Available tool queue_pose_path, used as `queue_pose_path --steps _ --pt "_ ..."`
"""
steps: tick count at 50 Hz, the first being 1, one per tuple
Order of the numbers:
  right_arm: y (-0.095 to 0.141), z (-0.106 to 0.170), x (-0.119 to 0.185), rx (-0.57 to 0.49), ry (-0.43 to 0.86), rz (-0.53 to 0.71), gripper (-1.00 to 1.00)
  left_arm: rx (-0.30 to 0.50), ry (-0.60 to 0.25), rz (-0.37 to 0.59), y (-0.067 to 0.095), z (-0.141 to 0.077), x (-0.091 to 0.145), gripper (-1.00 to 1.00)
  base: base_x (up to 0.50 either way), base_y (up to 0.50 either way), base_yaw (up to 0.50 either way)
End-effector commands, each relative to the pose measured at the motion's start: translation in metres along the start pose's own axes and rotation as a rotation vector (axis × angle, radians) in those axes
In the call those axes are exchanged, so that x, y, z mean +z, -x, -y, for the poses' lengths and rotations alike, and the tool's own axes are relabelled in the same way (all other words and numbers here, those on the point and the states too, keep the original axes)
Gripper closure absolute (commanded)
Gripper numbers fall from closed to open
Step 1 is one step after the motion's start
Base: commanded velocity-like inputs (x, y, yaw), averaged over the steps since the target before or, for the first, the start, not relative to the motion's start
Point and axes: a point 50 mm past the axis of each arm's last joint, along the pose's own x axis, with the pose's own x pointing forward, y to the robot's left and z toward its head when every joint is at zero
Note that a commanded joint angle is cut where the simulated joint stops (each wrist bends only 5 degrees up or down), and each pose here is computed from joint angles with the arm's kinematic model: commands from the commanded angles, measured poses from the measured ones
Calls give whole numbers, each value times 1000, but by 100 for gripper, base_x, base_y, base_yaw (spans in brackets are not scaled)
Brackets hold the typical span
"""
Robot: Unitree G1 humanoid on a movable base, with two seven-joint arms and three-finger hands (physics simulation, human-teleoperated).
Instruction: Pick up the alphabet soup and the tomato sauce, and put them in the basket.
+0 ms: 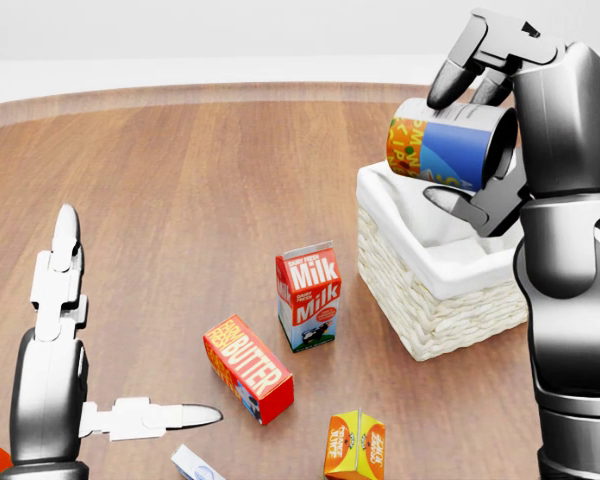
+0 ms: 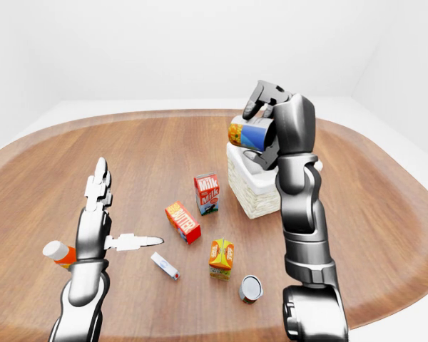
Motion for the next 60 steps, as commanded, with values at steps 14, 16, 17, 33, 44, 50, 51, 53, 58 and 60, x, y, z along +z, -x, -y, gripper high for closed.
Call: queue_pose_path --steps 14,16,17,33,44,50,51,53,58,60 --pt "-26 -26 -39 -7 147 -141 100 0 0 1 0 0 1 -100 0 0 0" --pt "-31 -27 -38 -6 153 -141 100 -1 0 1 0 0 0 -100 0 0 0" --pt "-32 -28 -39 -2 160 -144 100 -1 0 1 0 0 0 -100 0 0 0" --pt "-45 -57 -55 42 276 -222 100 -1 1 6 0 0 2 -100 0 0 0" --pt "-54 -65 -59 50 355 -243 100 1 1 2 0 0 0 -100 0 0 0" --pt "-51 -70 -63 91 387 -260 100 1 3 2 -1 0 0 -100 0 0 0" --pt "-51 -70 -64 95 389 -262 100 1 3 0 -1 0 0 -100 0 0 0" --pt "-48 -74 -66 120 403 -270 100 1 3 -7 -1 0 -2 -100 0 0 0" --pt "-46 -79 -68 164 434 -276 100 1 3 0 -1 0 0 -100 0 0 0" --pt "-44 -81 -70 180 446 -280 100 1 4 3 -1 0 1 -100 0 0 0"
